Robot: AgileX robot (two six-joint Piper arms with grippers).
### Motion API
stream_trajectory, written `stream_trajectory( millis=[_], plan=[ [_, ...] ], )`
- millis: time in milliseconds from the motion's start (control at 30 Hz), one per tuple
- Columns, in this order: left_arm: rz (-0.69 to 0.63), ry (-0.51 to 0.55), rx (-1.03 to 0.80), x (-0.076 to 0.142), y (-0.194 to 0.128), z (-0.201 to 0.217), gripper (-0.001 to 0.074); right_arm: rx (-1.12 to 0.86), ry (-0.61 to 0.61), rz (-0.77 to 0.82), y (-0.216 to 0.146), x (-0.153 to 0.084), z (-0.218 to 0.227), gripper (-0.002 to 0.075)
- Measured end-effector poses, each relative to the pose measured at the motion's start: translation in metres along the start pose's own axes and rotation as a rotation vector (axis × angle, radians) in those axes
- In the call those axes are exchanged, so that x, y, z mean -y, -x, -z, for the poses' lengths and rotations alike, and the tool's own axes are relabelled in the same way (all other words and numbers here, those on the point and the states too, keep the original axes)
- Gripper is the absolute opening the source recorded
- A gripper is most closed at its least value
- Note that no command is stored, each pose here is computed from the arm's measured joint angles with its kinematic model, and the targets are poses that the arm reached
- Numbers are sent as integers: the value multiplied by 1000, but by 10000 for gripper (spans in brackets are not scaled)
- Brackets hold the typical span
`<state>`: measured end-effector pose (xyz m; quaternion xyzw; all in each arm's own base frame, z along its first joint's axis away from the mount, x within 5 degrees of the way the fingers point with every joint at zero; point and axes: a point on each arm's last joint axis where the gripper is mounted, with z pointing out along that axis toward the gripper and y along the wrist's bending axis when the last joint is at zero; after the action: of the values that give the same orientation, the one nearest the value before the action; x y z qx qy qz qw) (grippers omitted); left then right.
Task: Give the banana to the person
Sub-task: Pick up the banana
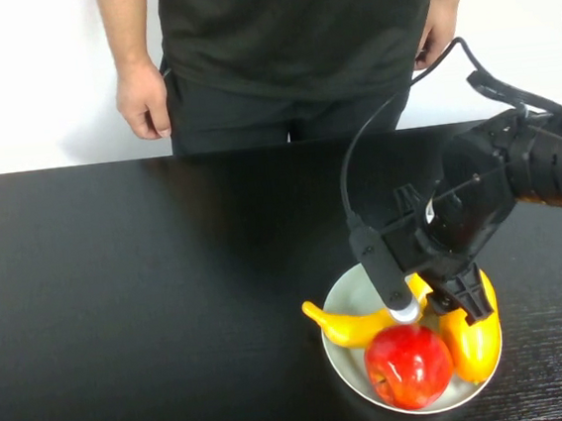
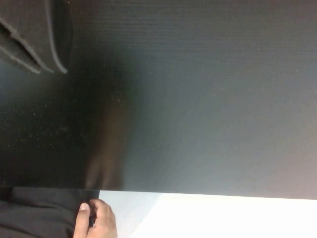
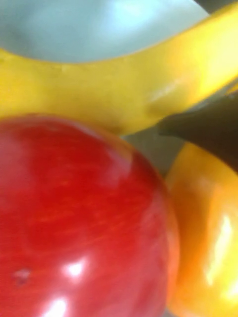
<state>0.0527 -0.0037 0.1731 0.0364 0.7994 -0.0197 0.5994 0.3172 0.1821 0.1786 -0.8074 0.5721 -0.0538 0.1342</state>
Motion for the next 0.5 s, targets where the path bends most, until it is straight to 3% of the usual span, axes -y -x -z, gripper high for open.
stream_trajectory(
  millis=[500],
  plan=[
    [0, 0, 0, 0, 0, 0, -4, 7, 57, 117, 1, 3, -33, 470]
  ],
)
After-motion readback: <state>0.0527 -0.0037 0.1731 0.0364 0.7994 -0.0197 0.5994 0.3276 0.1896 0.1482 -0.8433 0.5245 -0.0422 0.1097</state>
